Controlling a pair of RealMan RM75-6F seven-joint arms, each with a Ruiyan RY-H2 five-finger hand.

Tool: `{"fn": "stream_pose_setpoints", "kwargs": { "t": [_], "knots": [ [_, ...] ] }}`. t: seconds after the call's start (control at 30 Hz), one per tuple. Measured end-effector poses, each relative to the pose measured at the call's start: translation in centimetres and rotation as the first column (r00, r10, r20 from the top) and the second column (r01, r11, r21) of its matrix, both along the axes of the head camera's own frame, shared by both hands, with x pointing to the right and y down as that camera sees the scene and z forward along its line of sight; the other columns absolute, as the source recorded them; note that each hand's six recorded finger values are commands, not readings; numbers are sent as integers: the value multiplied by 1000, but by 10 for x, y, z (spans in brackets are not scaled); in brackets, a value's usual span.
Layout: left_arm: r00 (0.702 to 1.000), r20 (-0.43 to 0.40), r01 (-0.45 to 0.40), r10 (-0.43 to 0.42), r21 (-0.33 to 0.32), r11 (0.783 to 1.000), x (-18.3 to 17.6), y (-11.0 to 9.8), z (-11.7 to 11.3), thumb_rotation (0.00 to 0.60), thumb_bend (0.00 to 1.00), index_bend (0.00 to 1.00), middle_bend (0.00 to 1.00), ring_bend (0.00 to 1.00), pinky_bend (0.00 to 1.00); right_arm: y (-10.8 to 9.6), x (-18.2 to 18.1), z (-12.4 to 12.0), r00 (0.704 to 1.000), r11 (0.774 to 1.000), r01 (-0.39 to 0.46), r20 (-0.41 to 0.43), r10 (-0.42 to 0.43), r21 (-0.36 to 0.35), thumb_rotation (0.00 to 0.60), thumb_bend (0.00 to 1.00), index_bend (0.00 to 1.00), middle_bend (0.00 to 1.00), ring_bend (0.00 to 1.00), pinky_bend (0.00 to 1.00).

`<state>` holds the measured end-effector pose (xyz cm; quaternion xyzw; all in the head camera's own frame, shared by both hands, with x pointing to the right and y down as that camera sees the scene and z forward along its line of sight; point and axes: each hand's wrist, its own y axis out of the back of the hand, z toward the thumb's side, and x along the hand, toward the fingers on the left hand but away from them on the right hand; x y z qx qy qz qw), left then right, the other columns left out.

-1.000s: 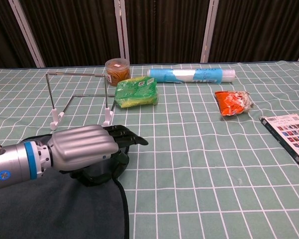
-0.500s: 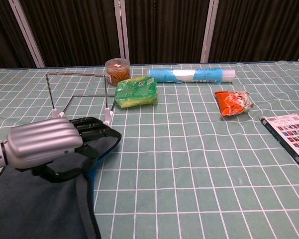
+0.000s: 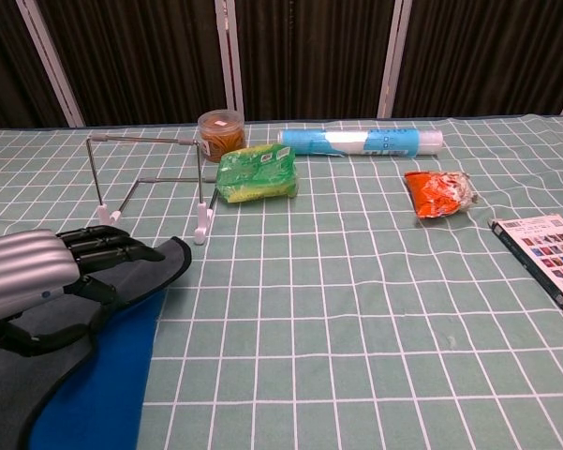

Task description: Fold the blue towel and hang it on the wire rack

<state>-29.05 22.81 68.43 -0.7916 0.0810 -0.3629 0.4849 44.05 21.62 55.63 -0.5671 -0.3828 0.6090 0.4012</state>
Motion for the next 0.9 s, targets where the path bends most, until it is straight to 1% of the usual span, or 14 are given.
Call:
{"fn": "stream_pose_setpoints", "kwargs": {
  "t": [0.23, 0.4, 0.57, 0.73, 0.9],
  "knots": [
    [999, 9, 42, -42, 1, 999, -25, 3, -6, 600, 536, 692, 0, 0, 0, 1, -2, -2, 1000, 1000, 6, 7, -6, 4, 600, 0, 0, 0, 0, 0],
    [998, 14, 56, -56, 0, 998, -36, 6, -9, 600, 537, 693, 0, 0, 0, 1, -4, -3, 1000, 1000, 13, 10, -13, 6, 600, 0, 0, 0, 0, 0],
    [997, 37, 69, -69, 1, 998, -54, 9, -14, 600, 536, 693, 0, 0, 0, 2, -7, -2, 1000, 1000, 21, 11, -21, 3, 600, 0, 0, 0, 0, 0],
    [995, 63, 72, -72, -5, 997, -69, 9, -16, 600, 537, 693, 0, 0, 0, 1, -7, -2, 1000, 1000, 22, 10, -22, 3, 600, 0, 0, 0, 0, 0],
    [993, 77, 95, -93, -12, 995, -80, 6, -16, 600, 537, 693, 0, 0, 0, 1, -8, 0, 1000, 1000, 24, 8, -24, 0, 600, 0, 0, 0, 0, 0]
  ]
}}
